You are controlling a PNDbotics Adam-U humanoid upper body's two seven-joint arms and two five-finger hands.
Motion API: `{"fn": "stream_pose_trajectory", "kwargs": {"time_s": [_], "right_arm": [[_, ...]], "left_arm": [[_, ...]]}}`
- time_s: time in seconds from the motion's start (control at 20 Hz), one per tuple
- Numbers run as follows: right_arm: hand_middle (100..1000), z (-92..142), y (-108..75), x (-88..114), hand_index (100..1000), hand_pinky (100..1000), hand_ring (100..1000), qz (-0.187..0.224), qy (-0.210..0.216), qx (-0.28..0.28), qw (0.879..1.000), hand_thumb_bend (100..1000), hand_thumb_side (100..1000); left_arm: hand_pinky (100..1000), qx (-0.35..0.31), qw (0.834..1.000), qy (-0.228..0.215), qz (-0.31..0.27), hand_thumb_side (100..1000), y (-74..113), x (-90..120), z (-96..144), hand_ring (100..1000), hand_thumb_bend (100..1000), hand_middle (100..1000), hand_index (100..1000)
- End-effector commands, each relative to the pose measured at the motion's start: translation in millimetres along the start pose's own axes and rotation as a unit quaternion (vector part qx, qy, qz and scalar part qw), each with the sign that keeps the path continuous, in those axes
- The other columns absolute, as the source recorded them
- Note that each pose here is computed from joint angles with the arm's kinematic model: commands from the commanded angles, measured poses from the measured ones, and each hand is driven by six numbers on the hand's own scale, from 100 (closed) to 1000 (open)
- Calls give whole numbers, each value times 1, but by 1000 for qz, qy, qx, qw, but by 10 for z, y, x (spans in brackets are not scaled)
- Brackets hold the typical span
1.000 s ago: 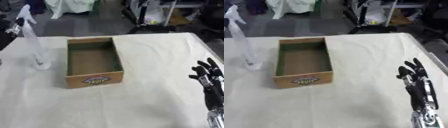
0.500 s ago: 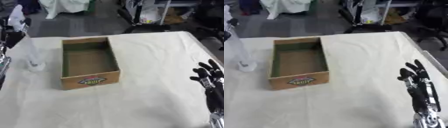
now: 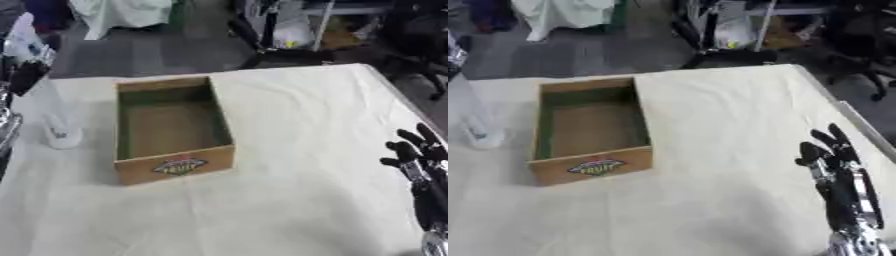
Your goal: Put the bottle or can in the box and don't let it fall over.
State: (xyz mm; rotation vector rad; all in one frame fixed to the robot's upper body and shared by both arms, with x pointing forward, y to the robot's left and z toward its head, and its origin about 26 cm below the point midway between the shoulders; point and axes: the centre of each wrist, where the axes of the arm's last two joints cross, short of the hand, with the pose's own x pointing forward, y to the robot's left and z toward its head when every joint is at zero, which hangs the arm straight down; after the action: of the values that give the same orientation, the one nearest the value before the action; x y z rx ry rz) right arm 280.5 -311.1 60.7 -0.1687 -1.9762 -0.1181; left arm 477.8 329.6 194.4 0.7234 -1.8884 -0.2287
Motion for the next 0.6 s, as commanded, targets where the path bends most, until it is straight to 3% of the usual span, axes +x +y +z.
{"fn": "stream_pose_trajectory", "kwargs": {"time_s": [0.05, 0.6], "right_arm": [[845, -59, -29, 66, 1000, 650, 790, 6, -13, 9, 1000, 568, 529], [844, -66, -29, 68, 1000, 650, 790, 7, -12, 12, 1000, 566, 529]], "left_arm": [[703, 21, 999, -30, -9, 638, 248, 182, -142, 754, 561, 662, 851], [700, -57, 998, -14, -36, 648, 377, 166, -196, 754, 550, 666, 849]]}}
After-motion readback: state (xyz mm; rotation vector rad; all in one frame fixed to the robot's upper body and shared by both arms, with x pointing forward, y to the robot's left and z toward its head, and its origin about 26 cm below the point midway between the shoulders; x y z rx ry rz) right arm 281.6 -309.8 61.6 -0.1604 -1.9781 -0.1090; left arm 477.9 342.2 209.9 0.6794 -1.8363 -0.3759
